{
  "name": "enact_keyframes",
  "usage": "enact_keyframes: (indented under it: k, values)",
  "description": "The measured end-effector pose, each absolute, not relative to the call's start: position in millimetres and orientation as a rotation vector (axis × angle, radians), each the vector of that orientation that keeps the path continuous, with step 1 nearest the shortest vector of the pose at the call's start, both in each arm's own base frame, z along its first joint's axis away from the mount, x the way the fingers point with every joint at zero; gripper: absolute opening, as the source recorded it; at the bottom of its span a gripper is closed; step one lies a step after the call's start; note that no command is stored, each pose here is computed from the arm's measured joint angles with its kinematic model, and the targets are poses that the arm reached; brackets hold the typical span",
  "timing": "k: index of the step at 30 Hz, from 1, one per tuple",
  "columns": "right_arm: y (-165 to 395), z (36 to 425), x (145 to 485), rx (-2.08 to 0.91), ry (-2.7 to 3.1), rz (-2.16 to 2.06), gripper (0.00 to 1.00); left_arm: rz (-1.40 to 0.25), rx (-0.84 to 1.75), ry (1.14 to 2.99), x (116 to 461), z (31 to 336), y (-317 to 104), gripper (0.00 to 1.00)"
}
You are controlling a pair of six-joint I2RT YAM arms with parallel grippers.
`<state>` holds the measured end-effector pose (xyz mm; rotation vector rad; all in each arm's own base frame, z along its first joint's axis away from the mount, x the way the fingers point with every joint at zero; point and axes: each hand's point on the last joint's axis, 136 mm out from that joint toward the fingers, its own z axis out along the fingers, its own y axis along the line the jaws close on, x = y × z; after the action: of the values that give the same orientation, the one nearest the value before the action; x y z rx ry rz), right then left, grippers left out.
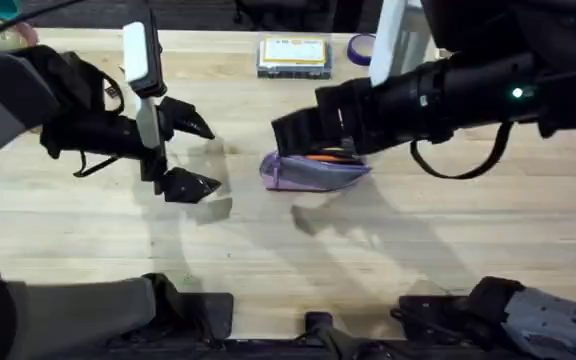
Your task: Unzip the bag, pick up the pens from the table one at a time and place them inside, then zip the bag closed.
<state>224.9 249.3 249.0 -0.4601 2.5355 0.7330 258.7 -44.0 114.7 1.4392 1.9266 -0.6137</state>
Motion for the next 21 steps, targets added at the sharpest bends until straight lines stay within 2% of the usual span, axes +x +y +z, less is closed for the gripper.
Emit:
enact_keyframes:
  k: [14, 21]
  values:
    - [260, 248, 219, 0.044, 2.609, 0.773, 0.997, -0.647, 1.432, 1.909, 260, 112, -47, 0.993]
    - [285, 224, 206, 0.143, 2.646, 0.680, 0.997, -0.647, 1.432, 1.909, 260, 112, -47, 0.993]
